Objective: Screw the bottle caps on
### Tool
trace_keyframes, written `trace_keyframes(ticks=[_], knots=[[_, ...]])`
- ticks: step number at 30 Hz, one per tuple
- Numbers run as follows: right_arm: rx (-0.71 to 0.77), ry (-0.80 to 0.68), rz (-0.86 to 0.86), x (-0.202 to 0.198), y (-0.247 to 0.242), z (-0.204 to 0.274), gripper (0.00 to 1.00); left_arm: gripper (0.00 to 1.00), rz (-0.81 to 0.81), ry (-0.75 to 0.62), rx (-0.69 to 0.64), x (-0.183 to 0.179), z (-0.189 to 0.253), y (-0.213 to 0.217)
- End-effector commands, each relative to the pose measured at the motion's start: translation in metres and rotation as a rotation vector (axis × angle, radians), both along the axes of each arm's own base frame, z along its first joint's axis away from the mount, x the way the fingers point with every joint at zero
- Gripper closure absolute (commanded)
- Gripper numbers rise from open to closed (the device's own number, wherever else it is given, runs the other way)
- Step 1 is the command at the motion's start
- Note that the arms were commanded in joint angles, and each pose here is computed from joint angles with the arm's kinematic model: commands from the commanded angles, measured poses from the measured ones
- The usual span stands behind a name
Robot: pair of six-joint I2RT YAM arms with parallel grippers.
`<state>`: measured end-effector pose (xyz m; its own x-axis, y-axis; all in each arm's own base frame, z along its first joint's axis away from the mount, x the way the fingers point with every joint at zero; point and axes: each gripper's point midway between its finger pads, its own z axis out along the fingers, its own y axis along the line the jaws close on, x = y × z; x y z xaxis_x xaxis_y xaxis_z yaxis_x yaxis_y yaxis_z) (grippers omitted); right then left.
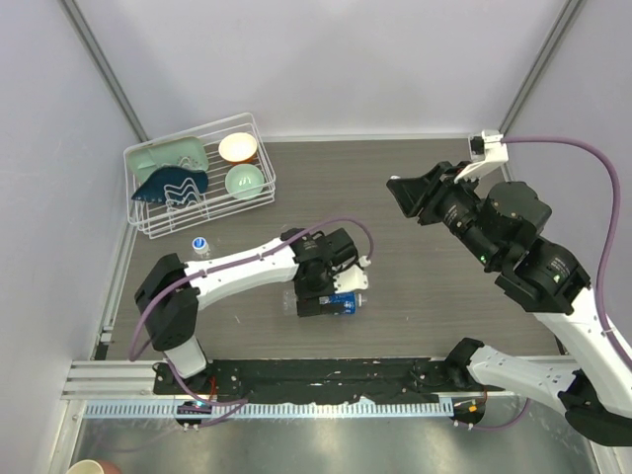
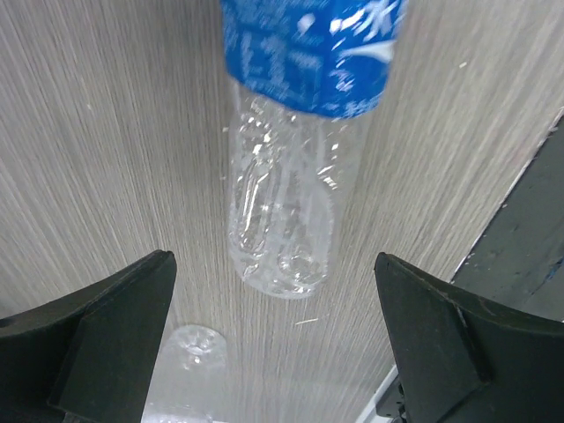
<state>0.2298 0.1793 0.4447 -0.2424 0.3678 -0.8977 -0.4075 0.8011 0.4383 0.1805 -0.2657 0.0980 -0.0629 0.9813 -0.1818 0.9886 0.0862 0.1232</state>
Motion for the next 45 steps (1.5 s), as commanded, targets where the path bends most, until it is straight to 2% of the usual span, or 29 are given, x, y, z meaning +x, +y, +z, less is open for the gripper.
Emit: trace_keyframes(ticks=[1, 6, 14, 21, 40, 44, 45], knots=[[0.030, -0.034, 0.008, -0.003, 0.000, 0.017, 0.93, 0.00, 0.031, 0.003, -0.049, 0.015, 0.003, 0.014], [0.030, -0.027, 0.015, -0.002, 0.003, 0.016, 0.93, 0.00, 0.013, 0.032, -0.081, 0.013, -0.009, 0.015], [0.018, -0.024, 0.012, 0.001, 0.004, 0.016, 0.93, 0.00, -0.048, 0.152, -0.094, -0.006, -0.026, 0.015], [0.005, -0.019, 0.011, 0.003, 0.005, 0.014, 0.93, 0.00, -0.057, 0.127, -0.033, 0.001, -0.052, 0.029], [-0.013, -0.014, 0.015, 0.006, 0.009, 0.010, 0.94, 0.00, -0.050, 0.091, 0.051, 0.016, -0.082, 0.045], [-0.015, -0.013, 0.012, 0.007, 0.009, 0.009, 0.94, 0.10, -0.043, 0.065, 0.068, 0.020, -0.091, 0.049], [-0.015, -0.013, 0.012, 0.006, 0.008, 0.009, 0.94, 0.19, -0.036, 0.057, 0.067, 0.021, -0.094, 0.048]])
